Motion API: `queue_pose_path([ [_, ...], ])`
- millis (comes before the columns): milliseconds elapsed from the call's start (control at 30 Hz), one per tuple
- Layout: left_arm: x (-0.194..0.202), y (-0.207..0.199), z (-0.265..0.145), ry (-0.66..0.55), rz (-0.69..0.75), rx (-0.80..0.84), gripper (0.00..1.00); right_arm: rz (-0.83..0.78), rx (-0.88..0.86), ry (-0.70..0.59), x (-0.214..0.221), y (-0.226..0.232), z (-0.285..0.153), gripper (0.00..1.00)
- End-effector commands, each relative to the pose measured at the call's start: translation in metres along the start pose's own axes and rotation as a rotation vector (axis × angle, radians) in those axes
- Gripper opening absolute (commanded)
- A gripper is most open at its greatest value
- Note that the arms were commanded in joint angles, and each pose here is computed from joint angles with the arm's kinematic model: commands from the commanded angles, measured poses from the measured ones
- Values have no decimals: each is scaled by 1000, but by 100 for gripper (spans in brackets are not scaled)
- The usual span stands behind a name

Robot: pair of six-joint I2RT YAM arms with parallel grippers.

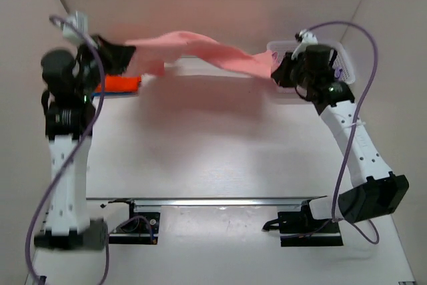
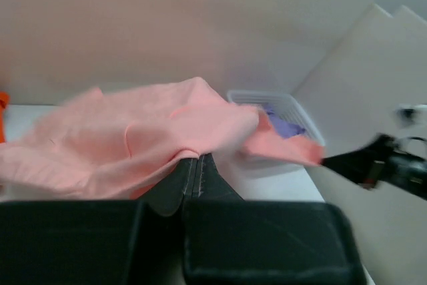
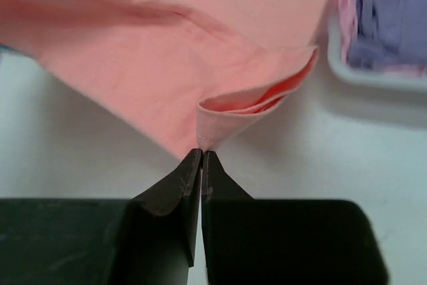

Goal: Fold and stack the t-shirts
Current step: Flatten out the tshirt

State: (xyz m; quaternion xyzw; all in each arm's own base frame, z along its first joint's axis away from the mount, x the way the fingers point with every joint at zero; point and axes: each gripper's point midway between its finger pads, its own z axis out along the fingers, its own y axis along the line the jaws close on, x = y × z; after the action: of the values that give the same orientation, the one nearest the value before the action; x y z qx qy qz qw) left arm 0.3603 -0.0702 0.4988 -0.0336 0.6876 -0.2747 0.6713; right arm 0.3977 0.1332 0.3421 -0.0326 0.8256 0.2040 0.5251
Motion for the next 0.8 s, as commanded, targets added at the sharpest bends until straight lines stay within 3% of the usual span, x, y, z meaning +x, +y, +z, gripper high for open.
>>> queue_pose_path([
  [0,118,27,-22,194,-118,-42,0,27,113,200,109,-34,18,1],
  [67,204,54,-49,330,-157,-117,0,23,180,289,154,-45,11,0],
  [100,211,56,-59,311,-161,-127,0,39,214,347,181,-52,5,1],
  [133,252,71,-71,392,-177,-169,0,24,229,372,195,-54,3,2],
  [200,285,90,-89,446,-151,-258,0,4,285,420,225,-62,-8,10],
  [267,314,103,-105,507,-143,-296,0,-3,313,445,237,-68,-18,29],
  [300,322,102,-109,526,-139,-292,0,14,314,446,240,-72,-20,43],
  [333,335,108,-115,556,-142,-312,0,34,328,450,241,-79,-21,49],
  [467,366,112,-126,609,-186,-314,0,78,316,453,233,-90,-11,48],
  [567,380,112,-131,632,-209,-306,0,98,316,445,224,-92,9,37],
  [633,387,115,-135,645,-209,-311,0,131,340,447,224,-101,23,36],
  [767,387,118,-134,647,-197,-325,0,343,359,507,237,-118,46,39],
])
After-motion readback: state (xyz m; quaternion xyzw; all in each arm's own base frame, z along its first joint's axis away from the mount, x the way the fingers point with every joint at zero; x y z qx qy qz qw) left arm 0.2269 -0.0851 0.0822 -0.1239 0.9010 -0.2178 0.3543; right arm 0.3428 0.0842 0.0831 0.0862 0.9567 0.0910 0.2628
